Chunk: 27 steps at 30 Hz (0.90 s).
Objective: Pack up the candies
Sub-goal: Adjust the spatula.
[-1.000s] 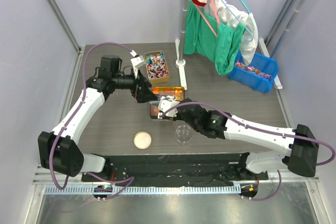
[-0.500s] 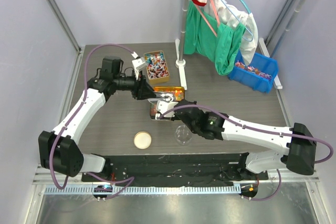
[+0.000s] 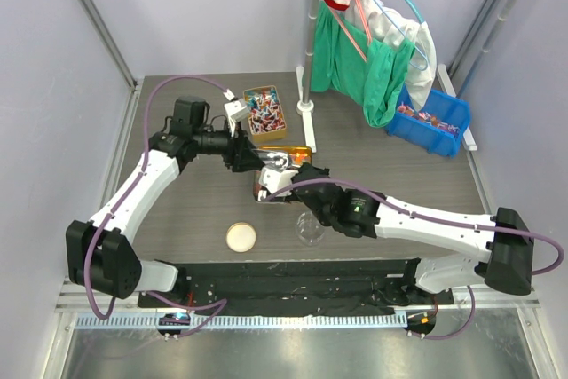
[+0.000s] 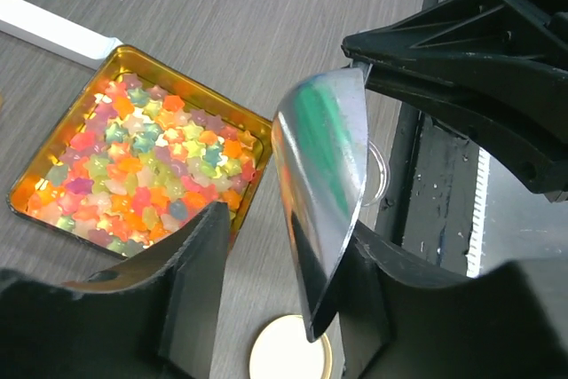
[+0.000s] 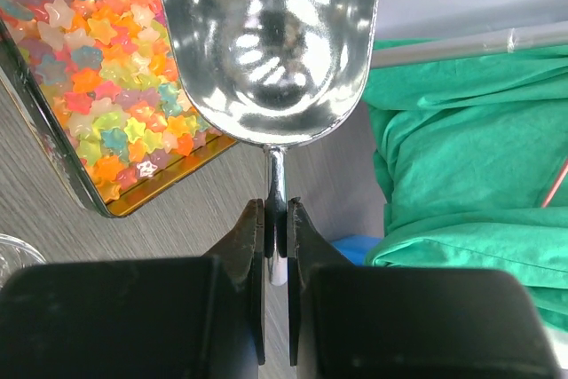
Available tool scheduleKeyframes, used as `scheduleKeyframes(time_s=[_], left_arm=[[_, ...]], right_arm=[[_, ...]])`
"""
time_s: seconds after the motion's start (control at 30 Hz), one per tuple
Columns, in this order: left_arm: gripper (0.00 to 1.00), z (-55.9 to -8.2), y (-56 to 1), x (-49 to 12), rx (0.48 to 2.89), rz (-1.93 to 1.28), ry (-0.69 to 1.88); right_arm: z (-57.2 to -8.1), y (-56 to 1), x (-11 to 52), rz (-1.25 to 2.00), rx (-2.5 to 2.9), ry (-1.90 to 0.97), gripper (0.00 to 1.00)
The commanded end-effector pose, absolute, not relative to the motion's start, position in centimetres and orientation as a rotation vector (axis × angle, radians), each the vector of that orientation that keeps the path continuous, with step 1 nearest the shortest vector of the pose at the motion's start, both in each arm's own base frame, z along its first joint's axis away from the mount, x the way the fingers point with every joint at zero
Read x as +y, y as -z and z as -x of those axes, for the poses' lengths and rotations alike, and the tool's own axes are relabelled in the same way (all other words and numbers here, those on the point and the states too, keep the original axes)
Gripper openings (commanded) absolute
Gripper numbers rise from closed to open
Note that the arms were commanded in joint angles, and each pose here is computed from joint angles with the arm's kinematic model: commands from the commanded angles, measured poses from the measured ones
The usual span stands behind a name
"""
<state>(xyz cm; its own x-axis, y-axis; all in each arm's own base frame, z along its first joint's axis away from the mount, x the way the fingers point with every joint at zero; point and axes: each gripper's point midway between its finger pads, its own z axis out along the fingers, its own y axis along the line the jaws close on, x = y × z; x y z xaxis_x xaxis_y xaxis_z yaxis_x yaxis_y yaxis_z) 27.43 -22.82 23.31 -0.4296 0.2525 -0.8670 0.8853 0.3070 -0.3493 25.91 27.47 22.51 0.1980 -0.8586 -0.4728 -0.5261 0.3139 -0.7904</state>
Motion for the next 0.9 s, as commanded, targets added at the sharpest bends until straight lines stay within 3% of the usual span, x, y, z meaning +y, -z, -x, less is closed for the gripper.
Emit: scheduleKeyframes(time_s=[0.0,0.17,0.27,0.3,0.37,0.4,0.47,0.5,0.6,0.7,0.73,0.87], left_arm=[[0.5,-27.5,-23.3,-23.0,1.839,-1.036,1.119],[0.51,-27.7,-23.6,-23.0,1.833,-1.037,1.112],[0.38,-27.6,-23.3,-23.1,1.839,-1.037,1.118],[0.29,-27.6,-23.3,-23.1,1.841,-1.037,1.119],[0.2,-27.7,-23.1,-23.0,1.845,-1.035,1.121],[0.1,-27.7,-23.1,-23.0,1.844,-1.036,1.121],[0.0,-27.5,-23.0,-23.1,1.84,-1.045,1.124],[0.0,-27.5,-23.0,-23.1,1.837,-1.045,1.126],[0.0,-26.7,-22.9,-23.2,1.821,-1.072,1.159],[0.0,-25.5,-23.1,-23.4,1.797,-1.105,1.222],[0.0,-25.2,-23.2,-23.3,1.791,-1.112,1.236],[0.0,-24.0,-23.4,-23.4,1.762,-1.147,1.295]], right_arm=[[-26.2,-25.6,28.4,1.233,1.425,0.334,0.01],[-25.8,-24.0,28.9,1.273,1.43,0.333,0.01],[-25.5,-23.7,29.3,1.28,1.434,0.315,0.01],[-25.5,-23.5,29.5,1.29,1.433,0.313,0.01],[-25.2,-23.2,29.8,1.306,1.428,0.311,0.01],[-25.1,-23.1,29.9,1.306,1.429,0.309,0.01],[-24.8,-23.2,30.2,1.318,1.424,0.297,0.02],[-24.6,-23.1,30.4,1.327,1.424,0.283,0.03],[-23.9,-24.2,30.6,1.358,1.422,0.229,0.15],[-22.1,-25.3,30.5,1.427,1.405,0.112,0.34],[-21.3,-25.7,30.8,1.455,1.38,0.048,0.48],[-20.1,-27.0,29.7,1.465,1.343,-0.005,0.56]])
